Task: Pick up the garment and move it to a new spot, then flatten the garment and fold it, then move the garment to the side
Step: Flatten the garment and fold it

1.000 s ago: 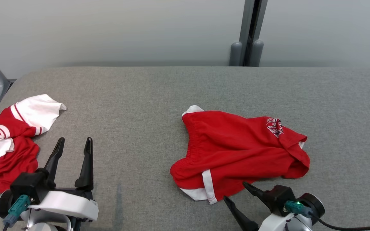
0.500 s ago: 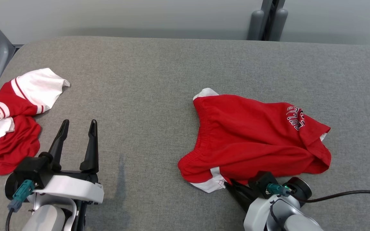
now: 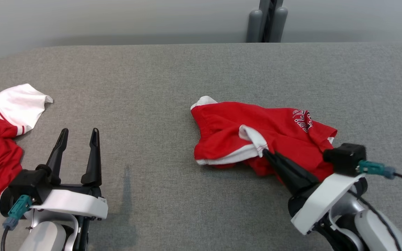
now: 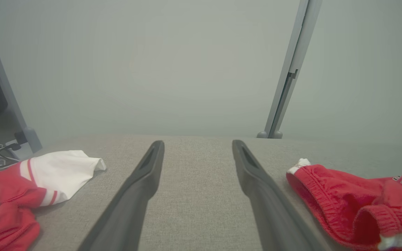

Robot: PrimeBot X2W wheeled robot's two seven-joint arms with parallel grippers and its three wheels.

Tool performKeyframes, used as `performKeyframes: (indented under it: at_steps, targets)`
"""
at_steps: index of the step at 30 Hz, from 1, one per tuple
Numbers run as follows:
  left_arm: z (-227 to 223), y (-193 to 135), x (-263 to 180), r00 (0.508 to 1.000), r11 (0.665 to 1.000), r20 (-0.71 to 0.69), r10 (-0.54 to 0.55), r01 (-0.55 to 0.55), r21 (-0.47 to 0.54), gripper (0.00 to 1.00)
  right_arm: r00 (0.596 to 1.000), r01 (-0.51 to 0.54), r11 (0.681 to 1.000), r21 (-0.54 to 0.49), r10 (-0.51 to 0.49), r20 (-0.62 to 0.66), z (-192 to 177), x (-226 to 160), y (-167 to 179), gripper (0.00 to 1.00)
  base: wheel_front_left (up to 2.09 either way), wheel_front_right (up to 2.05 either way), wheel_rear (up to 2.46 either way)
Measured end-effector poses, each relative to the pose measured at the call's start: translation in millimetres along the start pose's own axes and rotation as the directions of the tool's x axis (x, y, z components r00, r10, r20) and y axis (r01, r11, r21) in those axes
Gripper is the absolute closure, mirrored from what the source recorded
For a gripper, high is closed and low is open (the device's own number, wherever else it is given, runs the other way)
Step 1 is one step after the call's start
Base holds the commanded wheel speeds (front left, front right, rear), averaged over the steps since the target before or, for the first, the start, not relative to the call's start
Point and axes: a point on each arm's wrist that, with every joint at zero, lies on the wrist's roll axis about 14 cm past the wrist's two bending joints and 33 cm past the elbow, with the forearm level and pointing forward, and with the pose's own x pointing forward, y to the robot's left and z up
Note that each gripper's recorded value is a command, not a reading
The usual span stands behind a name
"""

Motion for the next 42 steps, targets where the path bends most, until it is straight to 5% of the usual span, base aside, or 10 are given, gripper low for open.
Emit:
performKeyframes:
  at_steps: [6, 14, 15, 16, 17, 27, 32, 37, 42]
  targets:
    - [-4, -8, 7, 1.000, 1.000, -0.007, -0.023, 0.023, -0.005, 0.00, 0.977, 0.063, 0.982, 0.177, -0.097, 0.190, 56, -23, -31, 1.00, 0.00, 0.00, 0.00]
    - [-9, -19, 15, 0.998, 0.998, -0.015, -0.057, 0.057, -0.005, 0.00, 0.944, 0.238, 0.905, 0.353, -0.301, 0.137, 25, -36, -94, 1.00, 0.00, 0.00, 0.00]
    - [-8, -20, 16, 0.998, 0.998, -0.014, -0.061, 0.061, -0.005, 0.00, 0.940, 0.255, 0.898, 0.359, -0.318, 0.127, 20, -37, -98, 0.73, 0.00, 0.00, 0.00]
    - [-8, -21, 17, 0.998, 0.998, -0.011, -0.063, 0.063, -0.004, 0.00, 0.935, 0.270, 0.893, 0.361, -0.333, 0.124, 17, -37, -103, 0.18, 0.00, 0.00, 0.00]
    - [-7, -21, 18, 0.998, 0.998, -0.008, -0.065, 0.065, -0.004, 0.00, 0.930, 0.276, 0.885, 0.376, -0.345, 0.130, 16, -37, -106, 0.00, 0.00, 0.00, 0.00]
    - [2, -22, 16, 0.998, 0.998, 0.013, -0.065, 0.065, 0.003, 0.00, 0.832, 0.388, 0.857, 0.338, -0.483, 0.272, 33, -72, -140, 0.00, 0.00, 0.00, 0.00]
    - [11, -19, 10, 0.998, 0.999, 0.037, -0.049, 0.049, 0.011, 0.00, 0.751, 0.468, 0.872, 0.143, -0.477, 0.457, 79, -101, -140, 0.00, 0.00, 0.00, 0.00]
    - [19, -17, 0, 0.998, 0.999, 0.050, -0.042, 0.041, 0.020, 0.00, 0.751, 0.490, 0.870, -0.057, -0.388, 0.534, 105, -106, -109, 0.00, 0.00, 0.00, 0.00]
    - [25, -18, -10, 0.997, 0.999, 0.060, -0.040, 0.038, 0.026, 0.00, 0.778, 0.482, 0.866, -0.133, -0.353, 0.520, 102, -106, -85, 0.00, 0.00, 0.00, 0.00]
